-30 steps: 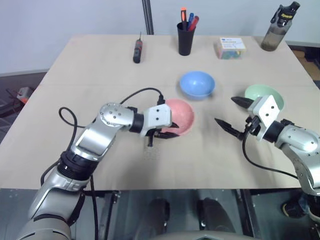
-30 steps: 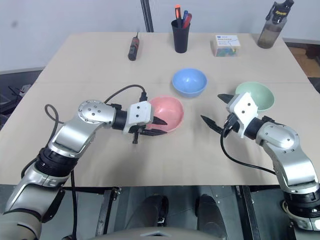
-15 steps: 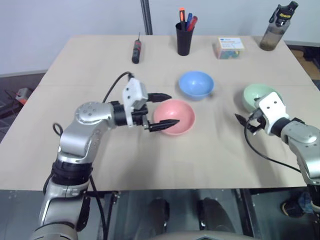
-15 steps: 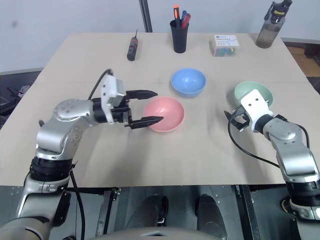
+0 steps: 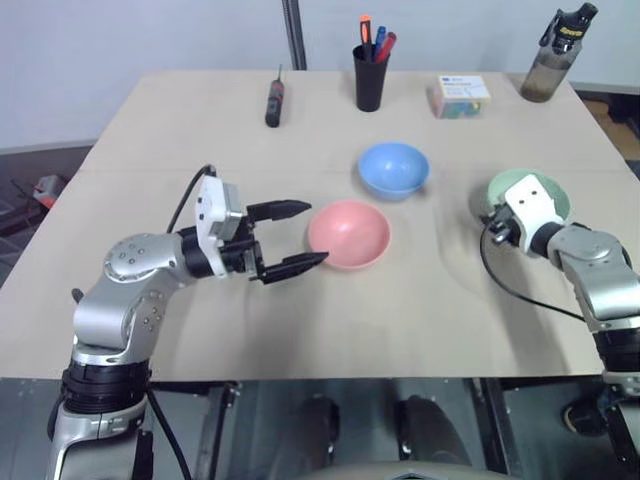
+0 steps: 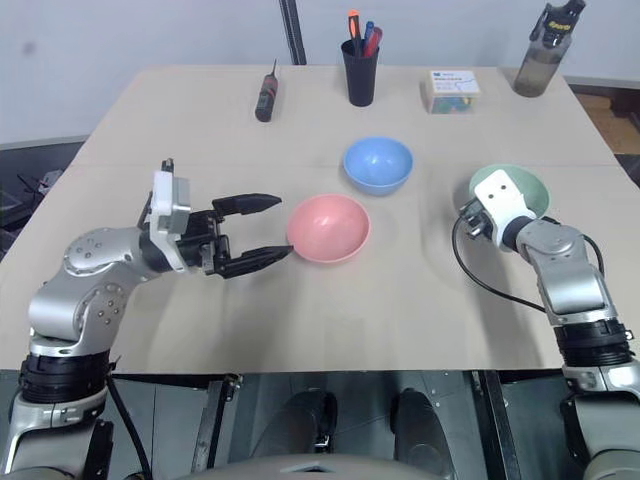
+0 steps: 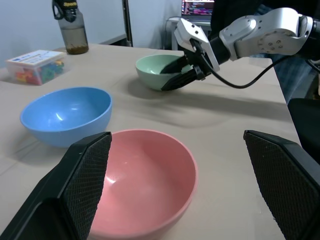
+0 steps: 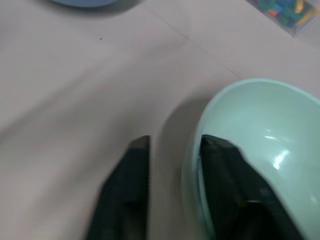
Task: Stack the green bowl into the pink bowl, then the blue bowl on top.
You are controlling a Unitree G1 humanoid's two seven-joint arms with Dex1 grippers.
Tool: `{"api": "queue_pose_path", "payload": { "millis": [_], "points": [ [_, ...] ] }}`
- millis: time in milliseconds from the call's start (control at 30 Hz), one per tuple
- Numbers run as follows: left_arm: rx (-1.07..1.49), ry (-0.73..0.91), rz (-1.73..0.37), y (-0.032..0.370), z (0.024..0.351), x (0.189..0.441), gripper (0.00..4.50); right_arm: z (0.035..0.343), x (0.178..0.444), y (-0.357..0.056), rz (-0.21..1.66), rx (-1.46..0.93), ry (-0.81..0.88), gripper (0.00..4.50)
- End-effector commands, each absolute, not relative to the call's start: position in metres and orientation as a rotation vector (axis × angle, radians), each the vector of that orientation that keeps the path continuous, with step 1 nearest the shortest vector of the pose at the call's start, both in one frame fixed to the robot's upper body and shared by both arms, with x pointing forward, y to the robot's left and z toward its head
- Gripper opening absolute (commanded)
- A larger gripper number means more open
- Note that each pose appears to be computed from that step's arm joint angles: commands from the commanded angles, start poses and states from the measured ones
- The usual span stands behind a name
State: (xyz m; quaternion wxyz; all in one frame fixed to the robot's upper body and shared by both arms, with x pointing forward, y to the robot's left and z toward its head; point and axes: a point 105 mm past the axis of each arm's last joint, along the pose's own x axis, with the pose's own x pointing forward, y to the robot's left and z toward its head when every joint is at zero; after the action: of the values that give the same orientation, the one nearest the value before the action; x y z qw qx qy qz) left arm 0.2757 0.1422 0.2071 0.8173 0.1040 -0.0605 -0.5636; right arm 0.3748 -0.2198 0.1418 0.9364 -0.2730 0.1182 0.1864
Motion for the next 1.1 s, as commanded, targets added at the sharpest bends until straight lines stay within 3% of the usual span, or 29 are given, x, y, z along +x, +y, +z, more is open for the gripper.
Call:
{"api": "queue_pose_path", "payload": {
  "millis": [33, 300, 600, 767, 967, 1100],
  "points": [
    [0.228, -0.197, -1.194, 0.146, 0.221, 0.267, 4.5, 0.171, 0.375, -0.2, 0.446, -0.578, 0.135, 0.02],
    [0.115, -0.283, -1.116, 0.175, 0.221, 0.265, 4.5, 0.222, 0.316, -0.073, 0.975, -0.472, -0.178, 0.02],
    [0.106, -0.25, -1.104, 0.181, 0.213, 0.263, 4.5, 0.191, 0.288, -0.002, 1.354, -0.314, -0.083, 0.02],
    [0.112, -0.247, -1.109, 0.177, 0.212, 0.261, 4.5, 0.175, 0.291, 0.006, 1.413, -0.373, -0.045, 1.76],
    [0.108, -0.241, -1.093, 0.175, 0.208, 0.259, 4.5, 0.227, 0.305, -0.03, 1.272, -0.38, -0.254, 4.29],
    [0.108, -0.234, -1.102, 0.168, 0.206, 0.258, 4.5, 0.23, 0.327, -0.067, 1.214, -0.553, -0.241, 4.29]
  ]
}}
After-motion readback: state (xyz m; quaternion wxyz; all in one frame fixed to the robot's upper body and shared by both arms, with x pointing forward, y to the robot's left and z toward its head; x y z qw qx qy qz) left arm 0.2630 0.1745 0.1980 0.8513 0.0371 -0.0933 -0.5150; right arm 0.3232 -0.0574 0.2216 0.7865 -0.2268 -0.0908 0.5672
